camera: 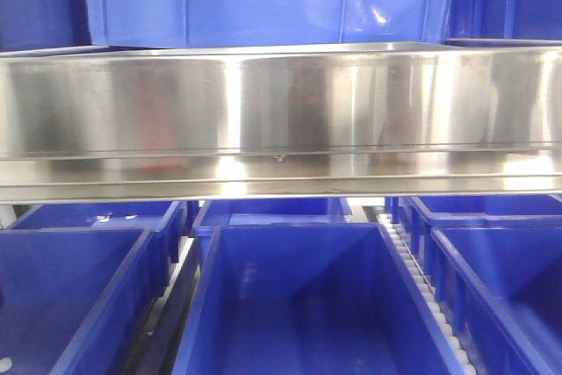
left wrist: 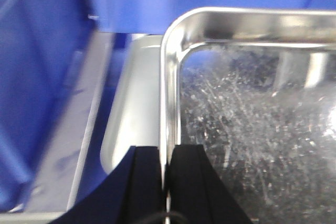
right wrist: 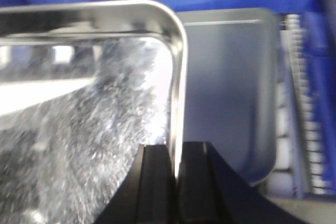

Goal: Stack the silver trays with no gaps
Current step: 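Lower the held tray onto the silver tray and open both grippers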

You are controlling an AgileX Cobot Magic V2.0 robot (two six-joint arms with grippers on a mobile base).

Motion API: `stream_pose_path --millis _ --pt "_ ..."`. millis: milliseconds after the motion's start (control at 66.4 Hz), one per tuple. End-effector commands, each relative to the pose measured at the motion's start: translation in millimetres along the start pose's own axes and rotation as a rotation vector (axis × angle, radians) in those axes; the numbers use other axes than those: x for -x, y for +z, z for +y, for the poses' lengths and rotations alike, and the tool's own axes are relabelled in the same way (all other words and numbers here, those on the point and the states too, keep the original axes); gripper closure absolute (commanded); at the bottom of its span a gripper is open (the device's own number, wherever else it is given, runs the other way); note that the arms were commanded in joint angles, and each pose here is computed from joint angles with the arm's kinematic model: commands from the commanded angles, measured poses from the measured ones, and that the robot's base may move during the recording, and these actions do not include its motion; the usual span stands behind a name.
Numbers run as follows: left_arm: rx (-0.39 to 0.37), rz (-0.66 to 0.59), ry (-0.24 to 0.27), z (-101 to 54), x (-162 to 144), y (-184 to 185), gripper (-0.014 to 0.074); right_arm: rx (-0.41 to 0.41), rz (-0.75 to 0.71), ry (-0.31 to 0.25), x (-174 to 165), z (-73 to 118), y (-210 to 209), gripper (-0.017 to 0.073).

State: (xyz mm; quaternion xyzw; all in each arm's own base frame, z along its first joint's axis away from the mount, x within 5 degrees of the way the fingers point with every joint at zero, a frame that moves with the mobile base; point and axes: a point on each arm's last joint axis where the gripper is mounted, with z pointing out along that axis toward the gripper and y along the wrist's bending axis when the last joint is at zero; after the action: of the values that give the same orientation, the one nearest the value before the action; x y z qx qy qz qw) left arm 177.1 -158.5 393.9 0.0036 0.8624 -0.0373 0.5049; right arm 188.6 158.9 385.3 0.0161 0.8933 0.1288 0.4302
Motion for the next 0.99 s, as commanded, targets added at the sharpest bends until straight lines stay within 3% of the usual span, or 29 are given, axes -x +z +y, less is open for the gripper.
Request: stream_pose_path --millis 0,166,256,361,557,979 --pt "-0.158 0.003 -0.013 -11.3 15 10 0.0607 0.186 -0.100 -0.009 19 28.6 8 0.0564" --pt "-0.190 0.049 -0.058 -3.8 36 47 0.0607 0.134 -0.103 0.025 40 39.7 39 0.0564" --pt "-0.191 0.081 -0.099 2.1 41 69 0.0607 0.103 -0.098 0.039 50 38.6 56 0.0564" --pt "-0.197 0.116 -0.114 6.2 41 92 0.0607 0.095 -0.055 0.050 56 34.1 81 0.0564" --pt "-0.175 0.172 -0.095 1.6 29 124 0.0607 0.061 0.044 0.091 56 18.8 121 0.0564" --pt "-0.146 0.247 -0.069 -6.4 10 155 0.0605 -0.023 0.127 0.060 45 9.0 144 0.0553"
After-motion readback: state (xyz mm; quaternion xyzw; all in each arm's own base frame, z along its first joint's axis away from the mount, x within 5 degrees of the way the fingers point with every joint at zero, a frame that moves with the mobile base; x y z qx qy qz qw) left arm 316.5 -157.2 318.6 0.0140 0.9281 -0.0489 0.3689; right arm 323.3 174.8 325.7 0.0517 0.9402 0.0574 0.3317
